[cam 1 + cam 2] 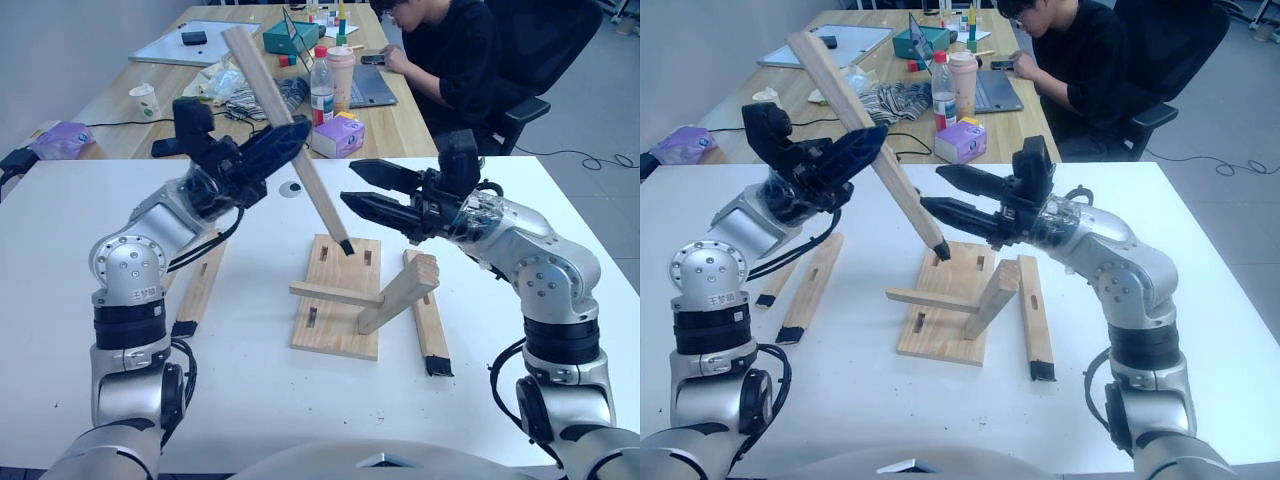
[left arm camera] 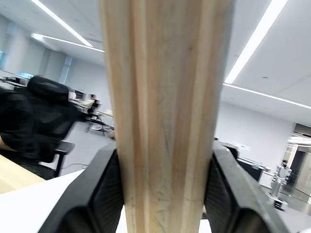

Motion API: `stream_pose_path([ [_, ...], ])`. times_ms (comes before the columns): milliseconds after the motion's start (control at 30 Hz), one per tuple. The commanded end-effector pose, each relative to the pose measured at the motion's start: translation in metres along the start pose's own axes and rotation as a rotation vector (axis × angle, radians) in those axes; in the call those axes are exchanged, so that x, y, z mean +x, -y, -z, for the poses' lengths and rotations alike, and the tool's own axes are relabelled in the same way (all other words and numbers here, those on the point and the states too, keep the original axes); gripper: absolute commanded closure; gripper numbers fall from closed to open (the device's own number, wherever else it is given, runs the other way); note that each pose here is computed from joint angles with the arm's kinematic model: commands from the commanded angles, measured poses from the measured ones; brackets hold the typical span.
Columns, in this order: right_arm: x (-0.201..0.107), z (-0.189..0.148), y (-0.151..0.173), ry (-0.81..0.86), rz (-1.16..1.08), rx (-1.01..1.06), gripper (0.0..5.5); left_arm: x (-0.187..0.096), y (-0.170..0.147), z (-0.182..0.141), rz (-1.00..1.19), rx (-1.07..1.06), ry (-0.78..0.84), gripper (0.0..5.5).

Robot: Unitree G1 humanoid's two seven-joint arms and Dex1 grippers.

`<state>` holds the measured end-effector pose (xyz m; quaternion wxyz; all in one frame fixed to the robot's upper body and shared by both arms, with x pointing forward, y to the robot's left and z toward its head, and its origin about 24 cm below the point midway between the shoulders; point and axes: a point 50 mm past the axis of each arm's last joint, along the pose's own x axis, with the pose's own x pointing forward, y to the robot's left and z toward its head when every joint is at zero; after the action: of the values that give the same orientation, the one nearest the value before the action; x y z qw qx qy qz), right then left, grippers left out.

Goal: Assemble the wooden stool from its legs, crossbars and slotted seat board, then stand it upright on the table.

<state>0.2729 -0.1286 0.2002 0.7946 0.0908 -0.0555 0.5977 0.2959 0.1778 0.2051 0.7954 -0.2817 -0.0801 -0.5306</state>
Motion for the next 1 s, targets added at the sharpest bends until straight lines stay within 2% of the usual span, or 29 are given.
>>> stream_pose_path([
  [33, -0.019, -0.007, 0.021, -0.01, 0.108, -0.055, 2.37, -0.03, -0.022, 0.011, -0.08, -0.034, -0.023, 3.47],
  [233, -0.039, -0.005, 0.049, 0.007, 0.257, -0.051, 2.37, -0.067, -0.034, 0.061, -0.14, -0.175, -0.058, 3.47],
  [467, -0.039, -0.002, 0.058, -0.005, 0.268, -0.042, 2.37, -0.087, -0.041, 0.091, -0.182, -0.195, -0.15, 3.47],
  [633, -0.036, 0.002, 0.059, -0.013, 0.263, -0.03, 2.37, -0.091, -0.042, 0.101, -0.155, -0.208, -0.213, 3.47],
  [800, -0.035, 0.007, 0.057, -0.014, 0.26, -0.018, 2.37, -0.085, -0.034, 0.095, -0.101, -0.257, -0.165, 3.48],
  [1000, -0.036, 0.008, 0.056, -0.016, 0.261, -0.015, 2.37, -0.096, -0.037, 0.101, -0.131, -0.172, -0.275, 3.48],
])
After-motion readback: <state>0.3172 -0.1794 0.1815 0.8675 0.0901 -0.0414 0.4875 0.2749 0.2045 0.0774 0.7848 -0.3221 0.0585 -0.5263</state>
